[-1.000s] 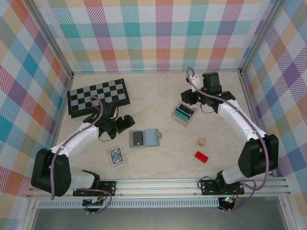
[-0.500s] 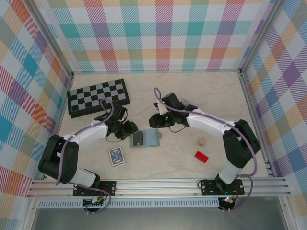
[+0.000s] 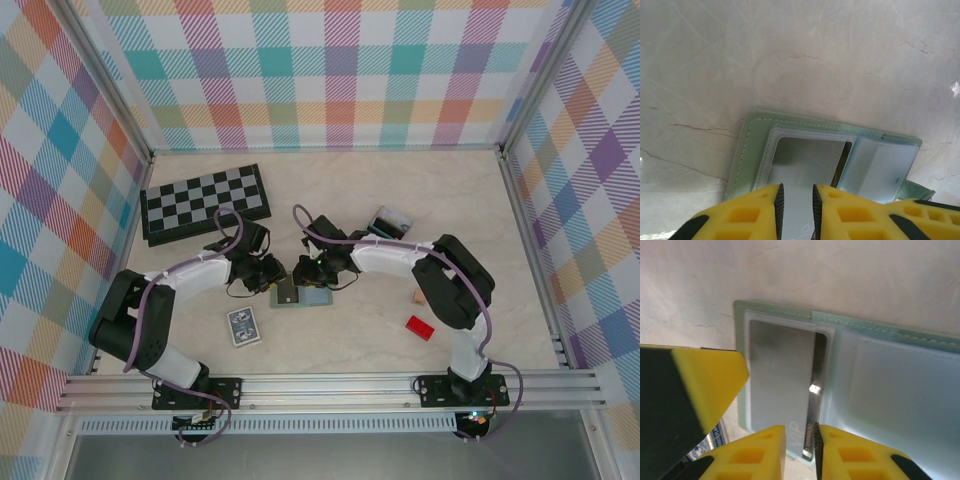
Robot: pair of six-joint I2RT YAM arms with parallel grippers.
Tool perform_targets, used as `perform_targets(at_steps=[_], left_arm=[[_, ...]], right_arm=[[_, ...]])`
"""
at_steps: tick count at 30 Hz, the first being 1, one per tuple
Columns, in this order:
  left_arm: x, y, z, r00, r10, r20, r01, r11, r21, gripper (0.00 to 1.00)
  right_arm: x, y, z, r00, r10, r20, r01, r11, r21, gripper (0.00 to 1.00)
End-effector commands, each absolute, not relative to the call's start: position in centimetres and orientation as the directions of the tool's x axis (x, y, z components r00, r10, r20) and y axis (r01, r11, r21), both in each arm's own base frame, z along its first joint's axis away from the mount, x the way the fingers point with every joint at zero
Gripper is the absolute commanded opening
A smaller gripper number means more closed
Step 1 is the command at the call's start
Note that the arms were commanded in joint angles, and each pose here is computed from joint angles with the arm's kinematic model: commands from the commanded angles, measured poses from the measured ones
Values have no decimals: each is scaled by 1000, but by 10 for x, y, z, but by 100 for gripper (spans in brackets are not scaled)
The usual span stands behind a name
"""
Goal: Take the credit cards out of the card holder
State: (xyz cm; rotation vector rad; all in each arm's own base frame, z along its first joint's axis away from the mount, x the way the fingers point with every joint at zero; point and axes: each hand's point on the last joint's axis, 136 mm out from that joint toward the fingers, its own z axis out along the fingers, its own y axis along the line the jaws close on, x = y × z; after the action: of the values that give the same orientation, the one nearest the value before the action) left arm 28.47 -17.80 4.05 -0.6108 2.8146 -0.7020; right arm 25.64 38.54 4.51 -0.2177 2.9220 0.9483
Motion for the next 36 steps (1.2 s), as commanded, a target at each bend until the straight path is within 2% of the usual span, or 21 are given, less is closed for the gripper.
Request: perform_targets(at_steps=[1,11,26,36], left_arm=[[279,-180,32,-908,-413,-71,-338,821,-460,23],[273,-171,21,-905,-420,-63,-362,841,-402,21],[264,-165,10,-904,-425,-37,-385,850,-361,21],[259,-162,5,-903,-429,-31,-392,850,-351,21]], right_arm=[[257,390,44,-994,-94,-54,-107,801,589,20],[258,389,31,-995,-98,-30,-98,824,558,16],[255,397,27,-991,-135,-6,-113,804,583,19],[254,403,31,-986,-163,-22,-142,776,614,14]])
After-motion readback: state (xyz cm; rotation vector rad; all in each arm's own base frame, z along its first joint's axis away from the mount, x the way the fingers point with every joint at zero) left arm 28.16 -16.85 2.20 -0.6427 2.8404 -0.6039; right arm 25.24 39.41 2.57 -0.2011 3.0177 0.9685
